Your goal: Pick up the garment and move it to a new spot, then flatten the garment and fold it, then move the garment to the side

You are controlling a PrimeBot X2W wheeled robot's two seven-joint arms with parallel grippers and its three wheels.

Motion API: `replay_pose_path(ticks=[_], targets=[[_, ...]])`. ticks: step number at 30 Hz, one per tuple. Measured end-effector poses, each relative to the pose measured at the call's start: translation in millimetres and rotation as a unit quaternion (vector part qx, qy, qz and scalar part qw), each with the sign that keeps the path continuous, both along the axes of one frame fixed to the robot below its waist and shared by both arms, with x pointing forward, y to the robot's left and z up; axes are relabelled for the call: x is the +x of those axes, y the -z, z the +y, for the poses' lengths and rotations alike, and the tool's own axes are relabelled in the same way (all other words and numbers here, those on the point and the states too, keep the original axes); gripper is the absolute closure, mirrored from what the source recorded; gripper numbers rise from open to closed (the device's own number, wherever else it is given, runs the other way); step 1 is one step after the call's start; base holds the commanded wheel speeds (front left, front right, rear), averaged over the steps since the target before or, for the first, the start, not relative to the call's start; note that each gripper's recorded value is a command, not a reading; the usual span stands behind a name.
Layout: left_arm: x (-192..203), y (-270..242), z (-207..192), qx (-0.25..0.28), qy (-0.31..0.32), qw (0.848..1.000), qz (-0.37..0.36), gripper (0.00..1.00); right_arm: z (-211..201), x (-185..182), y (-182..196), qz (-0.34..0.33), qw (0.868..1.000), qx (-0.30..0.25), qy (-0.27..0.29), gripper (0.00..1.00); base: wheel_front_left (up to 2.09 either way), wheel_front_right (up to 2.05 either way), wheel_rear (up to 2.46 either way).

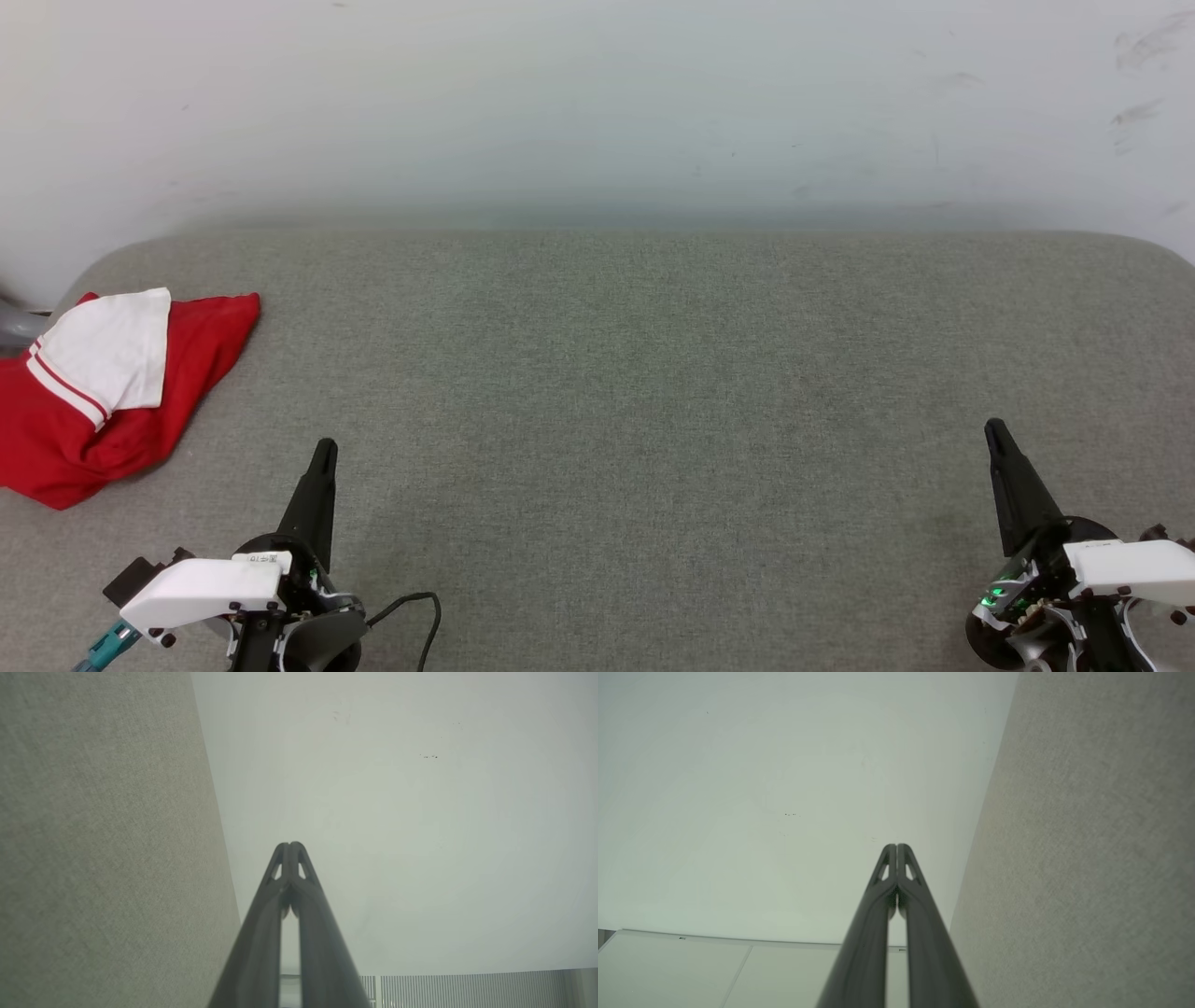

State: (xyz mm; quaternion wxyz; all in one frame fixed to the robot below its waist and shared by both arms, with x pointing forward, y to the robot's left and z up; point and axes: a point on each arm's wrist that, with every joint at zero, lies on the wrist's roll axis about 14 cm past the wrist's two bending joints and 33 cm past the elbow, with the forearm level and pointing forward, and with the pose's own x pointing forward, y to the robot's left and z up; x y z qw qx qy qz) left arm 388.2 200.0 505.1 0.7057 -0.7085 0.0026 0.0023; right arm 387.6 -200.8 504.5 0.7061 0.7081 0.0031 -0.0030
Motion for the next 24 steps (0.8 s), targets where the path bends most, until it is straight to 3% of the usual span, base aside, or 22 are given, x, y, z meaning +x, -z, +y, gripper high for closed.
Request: replay_pose_path(ticks=[24], targets=[[0.0, 0.0, 0.0, 0.000, 0.000, 1.000, 0.000, 1.00, 0.0, 0.0, 0.0, 0.000, 1.000, 0.000, 0.000, 1.00, 0.00, 0.00, 0.00]])
